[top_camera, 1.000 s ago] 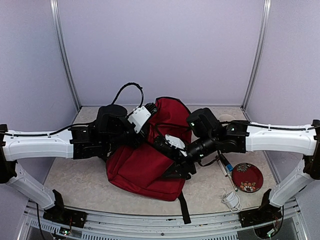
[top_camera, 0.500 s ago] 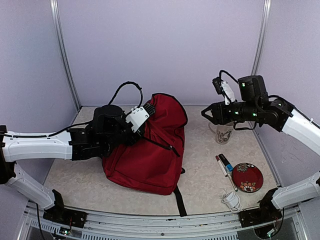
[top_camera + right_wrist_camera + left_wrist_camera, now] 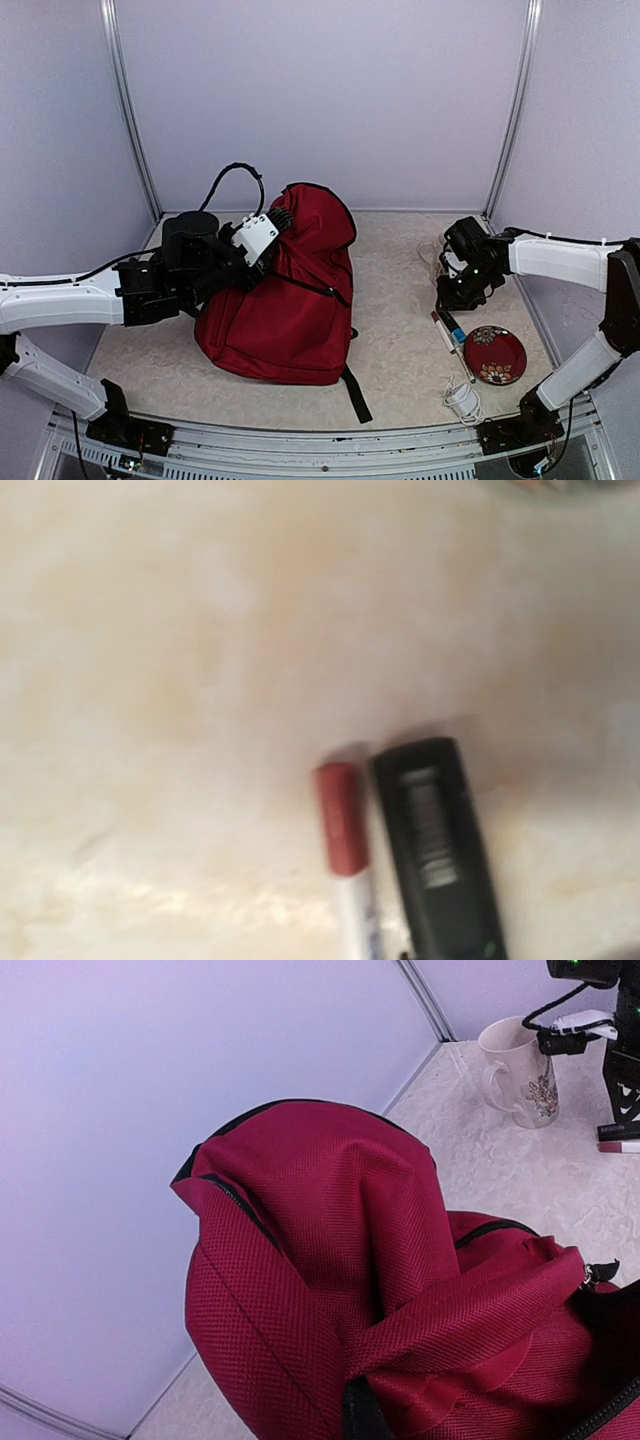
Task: Pack the student bag
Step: Pick up the pen from the center of the board.
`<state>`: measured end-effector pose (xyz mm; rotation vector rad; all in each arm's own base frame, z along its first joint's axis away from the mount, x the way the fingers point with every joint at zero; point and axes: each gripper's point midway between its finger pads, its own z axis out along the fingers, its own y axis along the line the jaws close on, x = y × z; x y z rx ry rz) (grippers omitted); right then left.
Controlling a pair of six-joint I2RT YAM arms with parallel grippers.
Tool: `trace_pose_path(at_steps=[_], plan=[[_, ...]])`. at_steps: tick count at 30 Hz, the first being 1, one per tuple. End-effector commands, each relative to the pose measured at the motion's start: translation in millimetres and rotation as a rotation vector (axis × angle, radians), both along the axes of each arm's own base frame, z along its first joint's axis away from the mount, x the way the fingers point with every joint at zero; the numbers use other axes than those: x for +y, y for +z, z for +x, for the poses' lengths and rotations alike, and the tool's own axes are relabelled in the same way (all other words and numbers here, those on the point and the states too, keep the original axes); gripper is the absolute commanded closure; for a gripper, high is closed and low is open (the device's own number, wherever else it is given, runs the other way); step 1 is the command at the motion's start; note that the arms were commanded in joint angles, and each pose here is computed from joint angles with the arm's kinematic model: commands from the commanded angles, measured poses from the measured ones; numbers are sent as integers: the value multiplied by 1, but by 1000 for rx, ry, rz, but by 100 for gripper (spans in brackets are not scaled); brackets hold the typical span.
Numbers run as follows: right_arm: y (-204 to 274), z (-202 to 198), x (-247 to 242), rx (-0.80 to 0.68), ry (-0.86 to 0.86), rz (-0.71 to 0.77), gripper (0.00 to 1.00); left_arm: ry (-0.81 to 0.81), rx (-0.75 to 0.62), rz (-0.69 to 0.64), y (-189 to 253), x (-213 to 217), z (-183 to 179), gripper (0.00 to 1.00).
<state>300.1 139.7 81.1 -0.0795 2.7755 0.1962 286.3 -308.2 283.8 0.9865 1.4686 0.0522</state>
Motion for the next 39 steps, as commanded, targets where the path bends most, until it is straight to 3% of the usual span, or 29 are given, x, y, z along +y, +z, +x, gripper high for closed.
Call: trace_pose_path(at_steps=[1, 7, 23, 29, 35, 39], plan=[[-22, -2, 0, 53, 30, 3, 70, -16, -155, -289, 97, 8, -4, 100], [-43, -6, 3, 120, 45, -2, 83, -30, -133, -315, 99, 9, -1, 100], [-83, -26, -5, 228, 75, -175, 78, -79, -114, -326, 103, 6, -7, 100], [-79, -24, -13, 194, 92, -294, 96, -74, -114, -325, 105, 8, -7, 100], [-48, -3, 33, 68, 203, -181, 100, -86, -111, -311, 103, 7, -9, 100], [7, 11, 79, -128, 324, -4, 100, -94, -101, -307, 99, 4, -8, 100]])
